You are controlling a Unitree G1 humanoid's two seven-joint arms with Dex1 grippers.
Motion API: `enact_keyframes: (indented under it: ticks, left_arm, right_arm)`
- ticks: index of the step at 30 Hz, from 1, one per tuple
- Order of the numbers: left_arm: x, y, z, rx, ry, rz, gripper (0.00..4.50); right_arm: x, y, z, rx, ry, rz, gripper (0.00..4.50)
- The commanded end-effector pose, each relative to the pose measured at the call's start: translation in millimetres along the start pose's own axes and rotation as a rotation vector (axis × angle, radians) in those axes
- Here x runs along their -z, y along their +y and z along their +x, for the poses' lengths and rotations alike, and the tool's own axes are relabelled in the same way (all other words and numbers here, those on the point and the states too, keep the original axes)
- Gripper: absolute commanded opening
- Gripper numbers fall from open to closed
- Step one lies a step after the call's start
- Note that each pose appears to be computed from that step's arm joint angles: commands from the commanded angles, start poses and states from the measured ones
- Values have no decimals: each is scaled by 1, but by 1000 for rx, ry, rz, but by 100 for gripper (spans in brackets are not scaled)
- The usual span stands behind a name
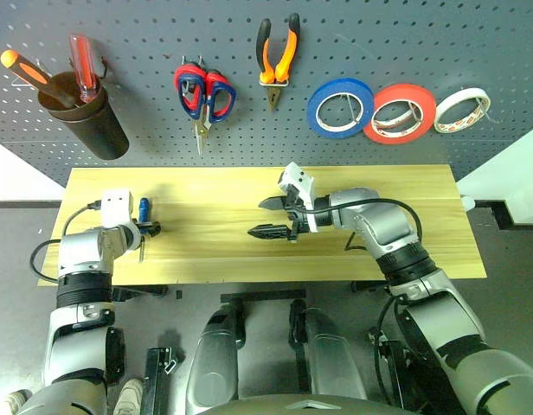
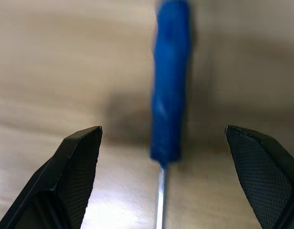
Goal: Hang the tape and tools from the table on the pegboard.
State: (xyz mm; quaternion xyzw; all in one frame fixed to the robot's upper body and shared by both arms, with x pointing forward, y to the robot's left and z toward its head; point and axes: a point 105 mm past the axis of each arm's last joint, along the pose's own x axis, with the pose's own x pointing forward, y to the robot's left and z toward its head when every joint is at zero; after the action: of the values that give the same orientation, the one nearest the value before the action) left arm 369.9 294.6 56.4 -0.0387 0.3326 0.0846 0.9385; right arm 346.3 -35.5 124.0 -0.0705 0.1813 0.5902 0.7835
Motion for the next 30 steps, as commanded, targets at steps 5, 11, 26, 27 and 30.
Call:
enact_keyframes:
  ticks: [5, 11, 26, 27, 30]
  left_arm:
    - [3, -4, 11, -23, 19, -15, 433]
    - [10, 2, 6, -37, 65, -69, 350]
    - [18, 21, -11, -95, 37, -130, 52]
    - [15, 23, -11, -99, 26, -129, 52]
    - [8, 24, -12, -106, 4, -113, 52]
  right_arm:
    - [-4, 7, -13, 33, -21, -12, 450]
    - [-3, 6, -20, 49, -8, -26, 450]
    - [-21, -4, -30, 30, -40, -61, 450]
    - [-22, -5, -31, 31, -41, -64, 450]
    - [-22, -8, -31, 37, -37, -78, 450]
